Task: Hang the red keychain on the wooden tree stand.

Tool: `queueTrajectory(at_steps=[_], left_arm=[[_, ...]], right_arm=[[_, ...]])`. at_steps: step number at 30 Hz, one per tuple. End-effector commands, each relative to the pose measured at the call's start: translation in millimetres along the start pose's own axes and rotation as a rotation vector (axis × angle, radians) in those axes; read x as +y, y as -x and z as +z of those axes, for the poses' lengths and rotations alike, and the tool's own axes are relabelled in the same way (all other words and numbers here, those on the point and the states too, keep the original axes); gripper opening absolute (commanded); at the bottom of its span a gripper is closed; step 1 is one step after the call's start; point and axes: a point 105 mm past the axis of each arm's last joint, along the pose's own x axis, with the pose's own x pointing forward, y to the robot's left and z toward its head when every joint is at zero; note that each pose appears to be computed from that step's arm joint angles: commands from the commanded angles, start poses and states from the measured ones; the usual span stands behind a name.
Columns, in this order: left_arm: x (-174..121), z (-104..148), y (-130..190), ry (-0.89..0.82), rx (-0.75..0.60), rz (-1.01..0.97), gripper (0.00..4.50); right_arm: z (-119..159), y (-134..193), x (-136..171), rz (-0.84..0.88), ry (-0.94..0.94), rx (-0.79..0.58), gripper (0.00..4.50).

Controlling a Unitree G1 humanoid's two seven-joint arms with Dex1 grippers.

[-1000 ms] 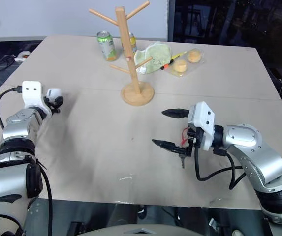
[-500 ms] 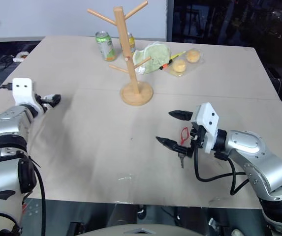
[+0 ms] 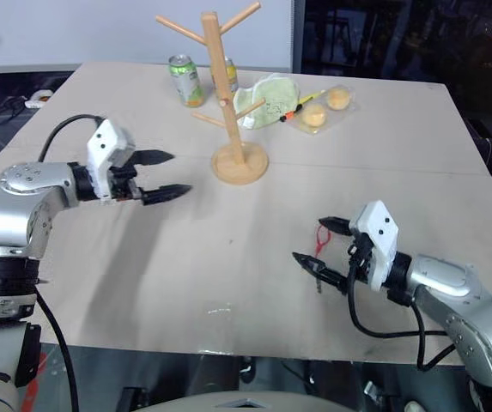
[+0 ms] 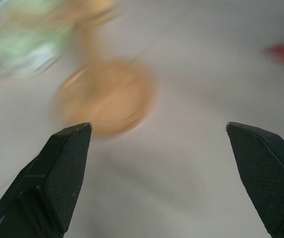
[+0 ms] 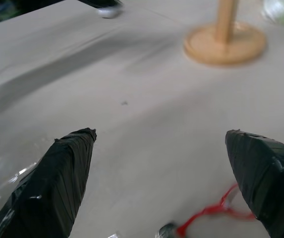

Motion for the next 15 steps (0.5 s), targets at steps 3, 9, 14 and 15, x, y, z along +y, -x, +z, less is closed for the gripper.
queueTrajectory(at_steps=[3,9,14,15], left_arm=[[-39,41,-9,-0.107,-0.077,-0.242,4.48],[-56,53,-11,-0.131,-0.091,-0.367,4.48],[-65,57,-10,-0.150,-0.089,-0.428,4.48],[-65,57,-11,-0.151,-0.088,-0.429,4.48]], right_arm=[[-19,2,-16,-0.236,-0.138,0.089,4.50],[-35,-9,-17,-0.313,-0.243,0.166,4.50],[-39,-25,-15,-0.321,-0.290,0.212,4.50],[-40,-28,-14,-0.319,-0.295,0.224,4.50]])
